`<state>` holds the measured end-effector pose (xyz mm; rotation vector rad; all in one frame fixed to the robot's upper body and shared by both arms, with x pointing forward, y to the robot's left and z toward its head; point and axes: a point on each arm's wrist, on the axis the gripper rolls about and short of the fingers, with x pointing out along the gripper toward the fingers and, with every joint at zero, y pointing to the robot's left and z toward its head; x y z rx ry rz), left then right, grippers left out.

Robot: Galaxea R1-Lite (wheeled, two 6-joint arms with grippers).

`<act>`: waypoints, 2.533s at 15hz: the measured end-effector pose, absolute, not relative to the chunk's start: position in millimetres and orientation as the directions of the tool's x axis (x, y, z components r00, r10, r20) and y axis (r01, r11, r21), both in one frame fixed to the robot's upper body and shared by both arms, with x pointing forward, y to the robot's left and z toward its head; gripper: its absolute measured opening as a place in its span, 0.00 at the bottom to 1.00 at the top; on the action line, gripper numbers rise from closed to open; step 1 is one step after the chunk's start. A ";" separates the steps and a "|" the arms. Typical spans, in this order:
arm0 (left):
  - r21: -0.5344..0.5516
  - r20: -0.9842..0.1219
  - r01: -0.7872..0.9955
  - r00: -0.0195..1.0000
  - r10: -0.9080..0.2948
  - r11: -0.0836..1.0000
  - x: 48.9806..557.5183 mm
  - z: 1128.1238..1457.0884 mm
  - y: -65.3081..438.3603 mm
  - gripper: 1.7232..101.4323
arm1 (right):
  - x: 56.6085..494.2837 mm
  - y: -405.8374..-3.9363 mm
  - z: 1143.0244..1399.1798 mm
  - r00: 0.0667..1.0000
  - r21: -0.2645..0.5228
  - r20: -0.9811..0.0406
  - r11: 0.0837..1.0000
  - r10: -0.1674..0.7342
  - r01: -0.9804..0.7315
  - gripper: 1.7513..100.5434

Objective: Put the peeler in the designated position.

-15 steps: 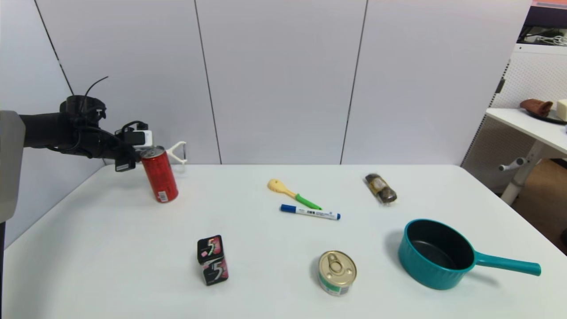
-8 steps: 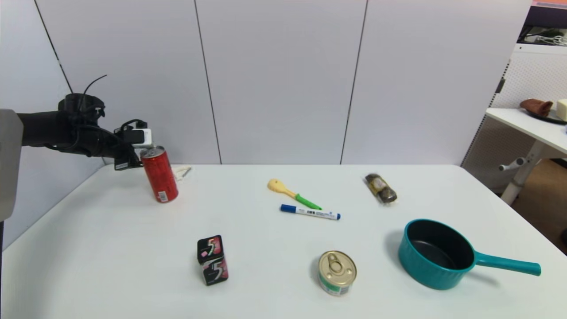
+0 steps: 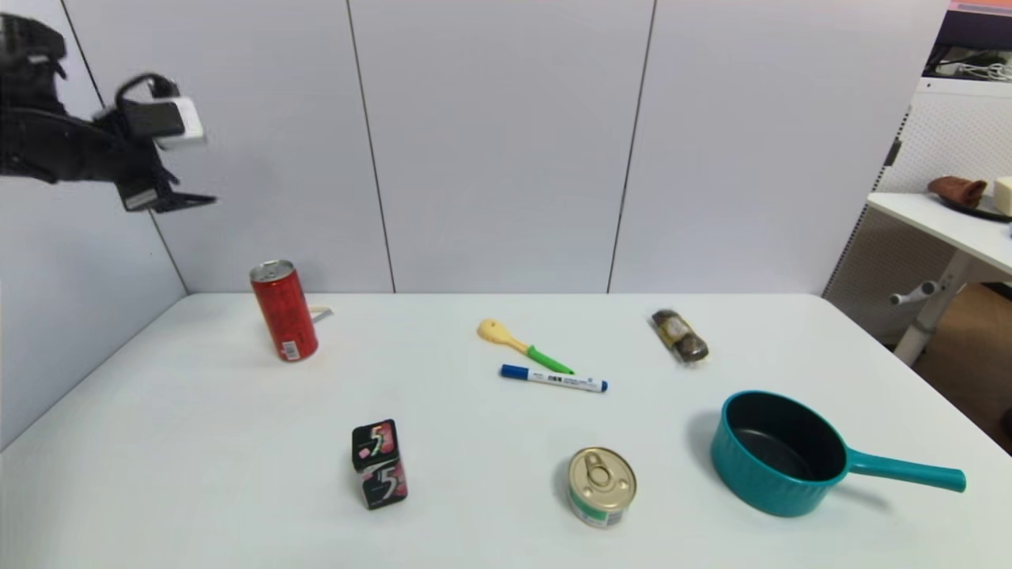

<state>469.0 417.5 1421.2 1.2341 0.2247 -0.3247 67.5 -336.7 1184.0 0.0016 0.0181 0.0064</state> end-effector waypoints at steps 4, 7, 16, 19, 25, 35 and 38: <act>0.746 -0.253 0.202 0.967 -0.010 0.635 381.9 1470.6 393.3 0.90 | 67.5 -336.7 1184.0 1.000 0.002 -0.018 1.000 0.006 -0.006 0.97; 0.537 -0.311 0.164 0.950 0.014 0.828 331.6 1442.0 380.6 0.92 | 67.5 -336.7 1184.0 1.000 0.001 -0.018 1.000 0.006 -0.006 0.97; 0.311 -0.340 0.007 0.935 0.104 0.950 175.5 1310.6 344.1 0.95 | 67.5 -336.7 1183.9 1.000 0.002 -0.019 1.000 0.006 -0.006 0.97; 0.280 -0.305 -0.003 0.948 0.091 0.960 142.3 1267.5 338.9 0.95 | 67.5 -336.7 1183.9 1.000 0.002 -0.019 1.000 0.006 -0.006 0.97; 0.226 -0.209 0.066 0.978 -0.018 0.972 100.1 1208.4 333.6 0.96 | 67.5 -336.7 1184.0 1.000 0.002 -0.018 1.000 0.006 -0.006 0.97; 0.187 -0.162 0.039 0.987 -0.009 0.982 87.6 1191.9 333.2 0.96 | 67.5 -336.7 1184.0 1.000 0.001 -0.018 1.000 0.006 -0.006 0.97; 0.154 -0.106 0.042 0.994 -0.026 0.987 77.0 1185.3 332.7 0.96 | 67.5 -336.7 1183.9 1.000 0.002 -0.019 1.000 0.006 -0.006 0.97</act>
